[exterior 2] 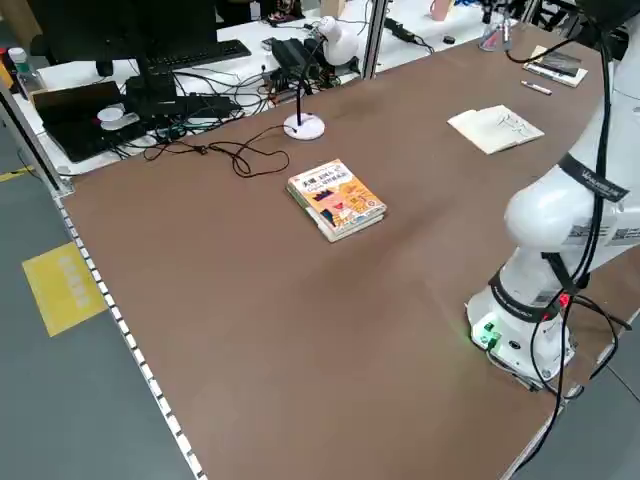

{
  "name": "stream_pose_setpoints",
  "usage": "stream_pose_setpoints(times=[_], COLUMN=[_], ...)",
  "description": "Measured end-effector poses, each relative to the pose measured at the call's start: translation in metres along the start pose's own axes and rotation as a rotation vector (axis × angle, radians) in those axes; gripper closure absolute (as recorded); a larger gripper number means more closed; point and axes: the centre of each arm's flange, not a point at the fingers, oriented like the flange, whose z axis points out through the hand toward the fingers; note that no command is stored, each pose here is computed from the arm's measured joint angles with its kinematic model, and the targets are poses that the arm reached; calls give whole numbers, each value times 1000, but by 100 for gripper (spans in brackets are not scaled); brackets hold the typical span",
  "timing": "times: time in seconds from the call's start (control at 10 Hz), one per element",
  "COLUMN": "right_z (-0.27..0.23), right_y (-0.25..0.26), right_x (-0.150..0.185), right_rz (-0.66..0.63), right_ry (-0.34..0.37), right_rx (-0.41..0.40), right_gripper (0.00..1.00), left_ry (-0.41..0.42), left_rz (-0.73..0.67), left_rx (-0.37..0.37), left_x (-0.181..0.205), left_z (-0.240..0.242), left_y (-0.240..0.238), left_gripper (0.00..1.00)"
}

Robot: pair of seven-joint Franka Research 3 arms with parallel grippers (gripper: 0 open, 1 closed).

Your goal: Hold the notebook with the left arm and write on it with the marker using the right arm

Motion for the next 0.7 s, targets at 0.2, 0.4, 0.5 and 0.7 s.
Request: stream_pose_setpoints(times=[0.2, 0.4, 0.5, 0.7], right_z=[2, 2, 2, 2], right_y=[0, 0, 0, 0], right_x=[1, 1, 1, 1], right_rz=[0, 0, 0, 0], right_ry=[-3, -3, -3, -4], right_rx=[0, 0, 0, 0], right_gripper=[0, 0, 0, 0], left_ry=[1, 5, 12, 22], left_rz=[18, 23, 26, 38], left_rx=[-2, -8, -13, -8], left_x=[10, 24, 31, 40], left_z=[24, 47, 58, 82], left_y=[20, 28, 33, 47], left_gripper=[0, 0, 0, 0])
